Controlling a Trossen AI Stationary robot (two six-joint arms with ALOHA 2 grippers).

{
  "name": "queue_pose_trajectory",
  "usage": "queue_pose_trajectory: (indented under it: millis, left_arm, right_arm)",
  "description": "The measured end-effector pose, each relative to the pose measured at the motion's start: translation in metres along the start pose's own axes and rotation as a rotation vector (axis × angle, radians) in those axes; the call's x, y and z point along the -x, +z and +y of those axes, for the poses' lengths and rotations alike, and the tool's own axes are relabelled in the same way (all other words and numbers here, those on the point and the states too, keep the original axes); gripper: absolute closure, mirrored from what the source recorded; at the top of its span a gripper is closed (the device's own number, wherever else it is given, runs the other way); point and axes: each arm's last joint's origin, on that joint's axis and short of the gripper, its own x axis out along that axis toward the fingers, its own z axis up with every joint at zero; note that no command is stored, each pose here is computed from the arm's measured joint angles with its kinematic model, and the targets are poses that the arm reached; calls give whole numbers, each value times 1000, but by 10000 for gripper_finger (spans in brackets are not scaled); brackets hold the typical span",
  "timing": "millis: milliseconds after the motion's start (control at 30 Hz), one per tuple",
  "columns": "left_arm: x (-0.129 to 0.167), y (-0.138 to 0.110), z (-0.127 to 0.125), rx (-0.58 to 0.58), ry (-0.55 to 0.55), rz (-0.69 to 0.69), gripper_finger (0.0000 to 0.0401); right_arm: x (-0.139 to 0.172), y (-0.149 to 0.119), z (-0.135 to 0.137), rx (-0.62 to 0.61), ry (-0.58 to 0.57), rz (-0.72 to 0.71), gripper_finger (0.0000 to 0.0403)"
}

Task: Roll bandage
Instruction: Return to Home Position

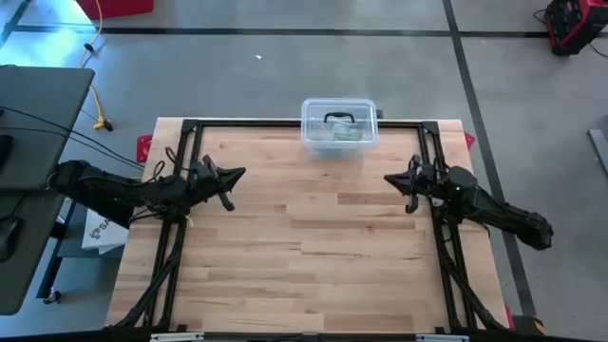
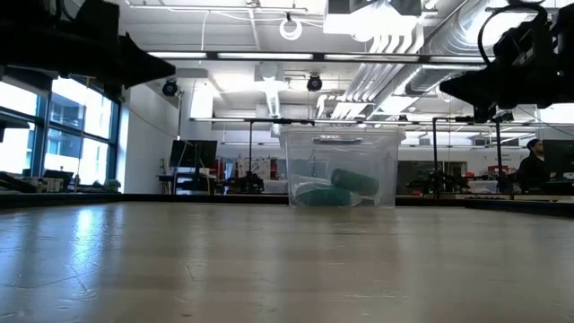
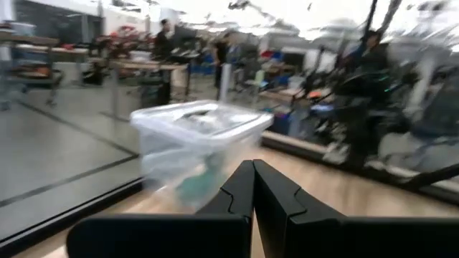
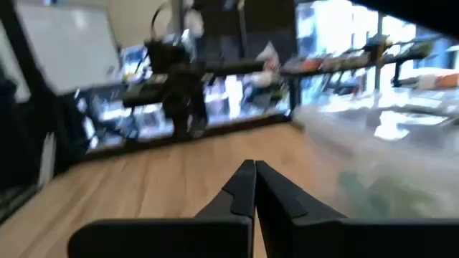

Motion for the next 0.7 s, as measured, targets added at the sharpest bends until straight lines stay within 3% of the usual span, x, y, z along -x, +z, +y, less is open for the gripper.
queue_pose_trajectory:
  millis: [167,267,467,700]
  left_arm:
    - [-2,-12,2,-59,54,93,401]
    - [-3,-21,3,-10,63,163,401]
    - [-1,-22,-6,28,-164,201,401]
    - [12,-15,-1,-23,-189,184,401]
  right_arm:
    - [-2,-6,6,-44,54,62,403]
    - [-3,-7,8,-116,75,82,403]
    - [-4,-8,10,-171,93,93,403]
    - [-4,-8,10,-161,94,92,403]
